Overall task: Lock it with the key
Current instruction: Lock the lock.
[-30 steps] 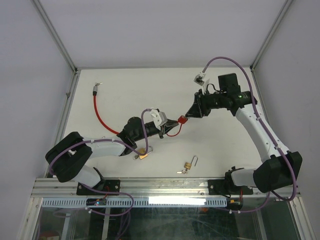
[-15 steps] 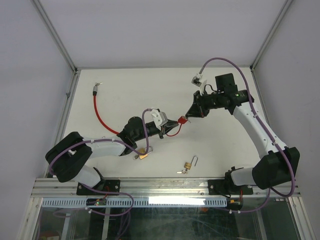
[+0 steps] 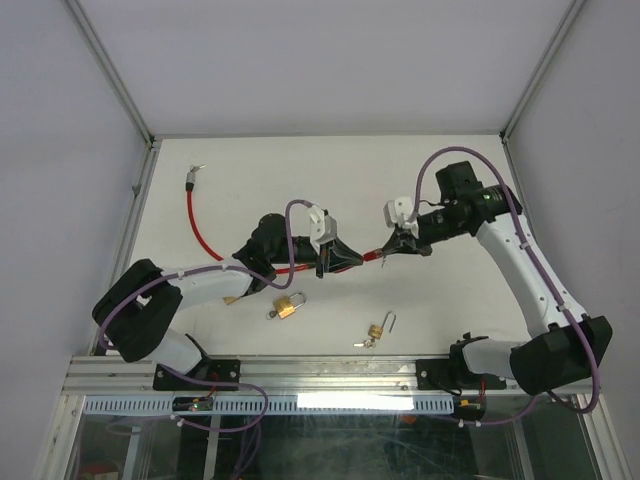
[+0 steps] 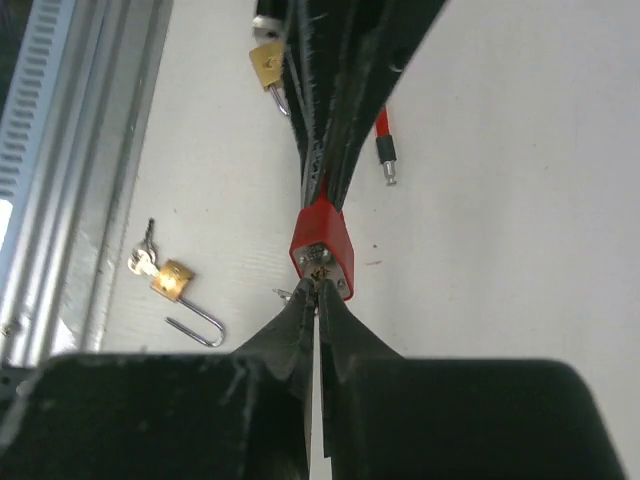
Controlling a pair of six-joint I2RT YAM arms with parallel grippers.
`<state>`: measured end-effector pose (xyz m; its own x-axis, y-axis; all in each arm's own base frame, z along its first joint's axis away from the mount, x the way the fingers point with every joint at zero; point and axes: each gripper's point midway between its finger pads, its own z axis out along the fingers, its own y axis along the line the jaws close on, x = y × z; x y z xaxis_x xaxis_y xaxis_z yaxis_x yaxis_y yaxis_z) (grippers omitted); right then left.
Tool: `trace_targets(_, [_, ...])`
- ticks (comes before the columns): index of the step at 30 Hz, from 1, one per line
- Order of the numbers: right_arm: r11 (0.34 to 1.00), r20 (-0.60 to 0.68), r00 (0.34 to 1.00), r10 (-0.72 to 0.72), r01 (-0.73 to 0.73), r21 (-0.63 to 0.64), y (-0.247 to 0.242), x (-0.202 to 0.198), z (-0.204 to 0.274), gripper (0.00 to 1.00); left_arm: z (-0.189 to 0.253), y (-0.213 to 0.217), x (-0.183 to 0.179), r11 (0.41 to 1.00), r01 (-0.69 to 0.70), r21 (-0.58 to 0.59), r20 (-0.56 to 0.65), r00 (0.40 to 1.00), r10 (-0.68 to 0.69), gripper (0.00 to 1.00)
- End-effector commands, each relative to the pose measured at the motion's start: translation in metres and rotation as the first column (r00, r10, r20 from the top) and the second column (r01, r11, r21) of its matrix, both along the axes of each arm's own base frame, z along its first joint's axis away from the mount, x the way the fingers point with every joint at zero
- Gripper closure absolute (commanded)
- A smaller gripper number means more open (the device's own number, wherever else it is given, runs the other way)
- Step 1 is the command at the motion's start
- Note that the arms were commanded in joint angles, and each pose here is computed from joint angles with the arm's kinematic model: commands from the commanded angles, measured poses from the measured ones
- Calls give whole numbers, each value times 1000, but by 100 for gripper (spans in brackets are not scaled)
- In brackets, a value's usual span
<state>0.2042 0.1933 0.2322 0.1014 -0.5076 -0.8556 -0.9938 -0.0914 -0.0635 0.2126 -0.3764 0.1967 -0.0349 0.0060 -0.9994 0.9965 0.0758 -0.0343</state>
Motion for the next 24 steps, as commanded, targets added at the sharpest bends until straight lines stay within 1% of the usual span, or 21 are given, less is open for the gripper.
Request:
trace_targets(1, [942, 361, 873, 328, -329, -62, -7, -23, 9, 100, 34, -2, -27, 967, 247, -61, -1, 969, -247, 100])
trace_targets(4, [909, 430, 805, 408, -401, -111, -10, -24, 6, 100, 31, 0, -33, 950, 309, -52, -37, 950, -311, 100])
trace_targets(7, [907, 448, 797, 405, -410, -91, -7, -23, 11, 100, 26, 2, -29, 946, 320, -41, -80, 943, -323, 100])
trace_targets(9, [914, 452, 803, 389, -397, -81, -6, -22, 16, 87, 21, 4, -24, 950, 309, -39, -104, 944, -312, 100])
trace_targets(10, [927, 440, 823, 360, -368, -71, -7, -21, 20, 79, 20, 5, -22, 953, 301, -38, -110, 947, -303, 100])
trace_targets(13, [961, 464, 848, 255, -275, -25, -15, -14, 38, 51, 17, 6, -17, 963, 267, -29, -112, 957, -268, 100])
trace_targets(14, [968, 466, 857, 222, -251, -1, -18, -14, 43, 46, 17, 7, -17, 966, 259, -25, -107, 960, -260, 100])
trace_targets(16, [978, 443, 881, 164, -203, 42, -22, -14, 50, 43, 17, 8, -15, 971, 240, -20, -102, 965, -241, 100])
trace_targets(18, [981, 382, 916, 122, -170, 93, -20, -18, 54, 41, 18, 9, -14, 975, 221, -21, -99, 970, -222, 100])
trace_targets(21, [973, 300, 947, 115, -169, 160, -14, -27, 53, 40, 18, 10, -15, 976, 215, -21, -102, 971, -216, 100])
trace_targets(24, [971, 251, 959, 135, -178, 158, -9, -26, 43, 43, 17, 10, -16, 976, 218, -21, -116, 969, -219, 100])
